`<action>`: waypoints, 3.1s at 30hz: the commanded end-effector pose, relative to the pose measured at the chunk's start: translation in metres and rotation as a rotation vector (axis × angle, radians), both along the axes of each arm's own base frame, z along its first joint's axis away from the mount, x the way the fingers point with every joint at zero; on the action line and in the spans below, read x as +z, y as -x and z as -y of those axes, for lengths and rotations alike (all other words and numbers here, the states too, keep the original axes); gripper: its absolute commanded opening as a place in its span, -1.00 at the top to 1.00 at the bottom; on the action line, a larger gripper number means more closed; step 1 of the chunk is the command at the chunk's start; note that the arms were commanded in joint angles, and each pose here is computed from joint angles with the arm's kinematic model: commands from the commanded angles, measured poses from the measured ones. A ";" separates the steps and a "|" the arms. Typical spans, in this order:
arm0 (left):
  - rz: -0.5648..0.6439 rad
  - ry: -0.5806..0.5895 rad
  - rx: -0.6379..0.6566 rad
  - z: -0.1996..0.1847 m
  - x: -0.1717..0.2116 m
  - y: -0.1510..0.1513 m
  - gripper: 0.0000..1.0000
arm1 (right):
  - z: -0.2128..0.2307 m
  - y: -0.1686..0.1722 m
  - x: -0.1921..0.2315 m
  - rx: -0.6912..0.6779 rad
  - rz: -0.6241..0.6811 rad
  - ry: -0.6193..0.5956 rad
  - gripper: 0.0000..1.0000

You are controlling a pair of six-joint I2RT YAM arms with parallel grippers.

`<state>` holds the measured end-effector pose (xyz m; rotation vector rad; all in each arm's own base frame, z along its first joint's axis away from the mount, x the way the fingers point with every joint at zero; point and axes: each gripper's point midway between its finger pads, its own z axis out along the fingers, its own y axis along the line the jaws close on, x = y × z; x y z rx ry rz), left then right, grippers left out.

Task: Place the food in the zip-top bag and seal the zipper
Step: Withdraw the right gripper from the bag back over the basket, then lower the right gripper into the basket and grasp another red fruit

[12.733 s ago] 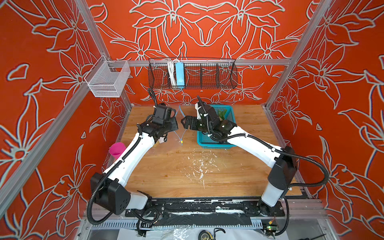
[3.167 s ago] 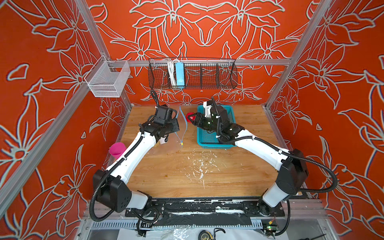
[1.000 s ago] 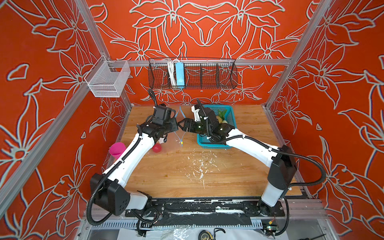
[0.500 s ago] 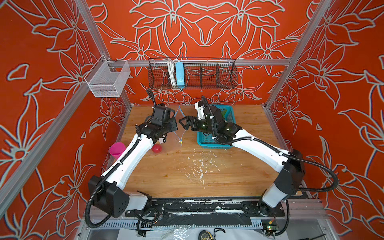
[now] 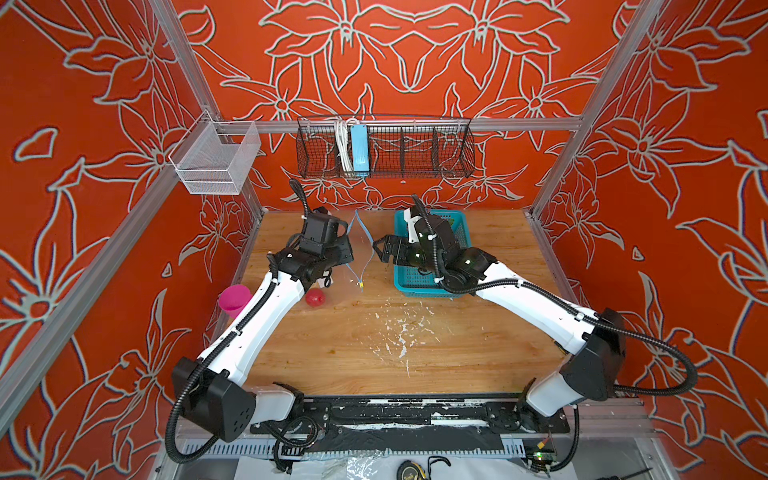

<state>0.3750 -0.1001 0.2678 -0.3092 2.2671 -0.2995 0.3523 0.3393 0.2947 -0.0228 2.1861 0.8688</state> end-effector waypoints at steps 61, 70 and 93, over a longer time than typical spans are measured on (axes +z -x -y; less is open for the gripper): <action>0.005 -0.019 0.015 -0.004 -0.003 -0.004 1.00 | 0.114 -0.137 -0.132 -0.183 -0.222 0.676 -0.91; 0.027 -0.003 0.012 -0.004 0.005 0.000 1.00 | 0.118 -0.161 -0.147 -0.218 -0.227 0.686 -0.89; 0.067 0.005 0.022 -0.008 0.016 0.006 1.00 | 0.118 -0.203 -0.171 -0.285 -0.201 0.605 -0.84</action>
